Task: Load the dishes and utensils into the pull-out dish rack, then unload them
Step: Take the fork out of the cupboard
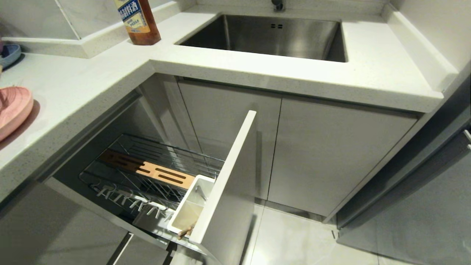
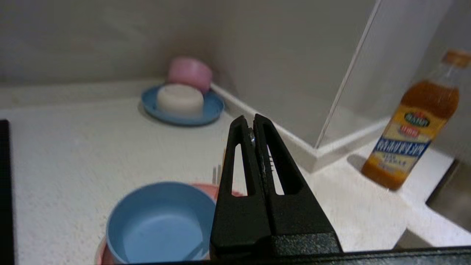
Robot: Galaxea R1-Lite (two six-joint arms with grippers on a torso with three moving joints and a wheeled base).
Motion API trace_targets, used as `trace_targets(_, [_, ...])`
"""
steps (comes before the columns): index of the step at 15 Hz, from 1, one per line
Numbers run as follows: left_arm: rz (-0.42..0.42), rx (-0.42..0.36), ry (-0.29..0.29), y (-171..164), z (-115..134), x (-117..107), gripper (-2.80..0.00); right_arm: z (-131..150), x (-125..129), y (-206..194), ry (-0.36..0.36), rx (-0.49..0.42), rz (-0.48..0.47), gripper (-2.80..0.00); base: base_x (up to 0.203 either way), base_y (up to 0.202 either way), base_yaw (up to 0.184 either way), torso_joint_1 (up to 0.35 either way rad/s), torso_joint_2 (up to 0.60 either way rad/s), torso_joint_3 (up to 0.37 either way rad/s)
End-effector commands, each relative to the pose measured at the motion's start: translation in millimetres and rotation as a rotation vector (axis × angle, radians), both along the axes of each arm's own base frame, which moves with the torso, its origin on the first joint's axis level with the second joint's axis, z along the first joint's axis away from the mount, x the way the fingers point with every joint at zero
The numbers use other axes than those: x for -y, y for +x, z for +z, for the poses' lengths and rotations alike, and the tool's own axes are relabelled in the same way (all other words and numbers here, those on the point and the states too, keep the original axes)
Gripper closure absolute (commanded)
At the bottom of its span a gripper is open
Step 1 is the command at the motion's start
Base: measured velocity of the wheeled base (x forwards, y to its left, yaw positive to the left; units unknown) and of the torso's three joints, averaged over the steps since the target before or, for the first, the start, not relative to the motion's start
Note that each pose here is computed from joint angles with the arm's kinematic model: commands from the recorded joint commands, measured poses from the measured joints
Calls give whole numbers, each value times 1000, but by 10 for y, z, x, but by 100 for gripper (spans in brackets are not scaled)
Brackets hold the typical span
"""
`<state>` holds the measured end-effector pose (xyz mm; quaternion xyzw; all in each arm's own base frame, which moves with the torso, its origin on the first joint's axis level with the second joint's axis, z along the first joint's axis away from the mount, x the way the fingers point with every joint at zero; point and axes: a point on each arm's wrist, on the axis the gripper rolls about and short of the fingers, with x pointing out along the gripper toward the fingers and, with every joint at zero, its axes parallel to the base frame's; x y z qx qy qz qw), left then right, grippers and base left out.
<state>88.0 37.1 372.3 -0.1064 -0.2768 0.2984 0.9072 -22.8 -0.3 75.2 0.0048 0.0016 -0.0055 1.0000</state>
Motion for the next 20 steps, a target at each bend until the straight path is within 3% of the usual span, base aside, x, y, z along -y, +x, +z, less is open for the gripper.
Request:
trace_targets(1, [19, 32, 8, -91, -24, 13, 0, -4, 0, 1, 0, -1, -1, 0, 0, 0, 0, 0, 0, 0])
trace_targets(5, [38, -2, 37, -41, -302, -4, 0, -8, 0, 2, 1, -3, -1, 0, 0, 0, 0, 0, 0, 0])
trace_targets(14, [42, -30, 24, 23, -393, -33, 0, -4, 0, 1, 1, -1, 0, 0, 0, 0, 0, 0, 0, 0])
trace_targets(20, [41, -91, 4, 23, -467, -31, 0, -4, 0, 1, 1, -1, 0, 0, 0, 0, 0, 0, 0, 0])
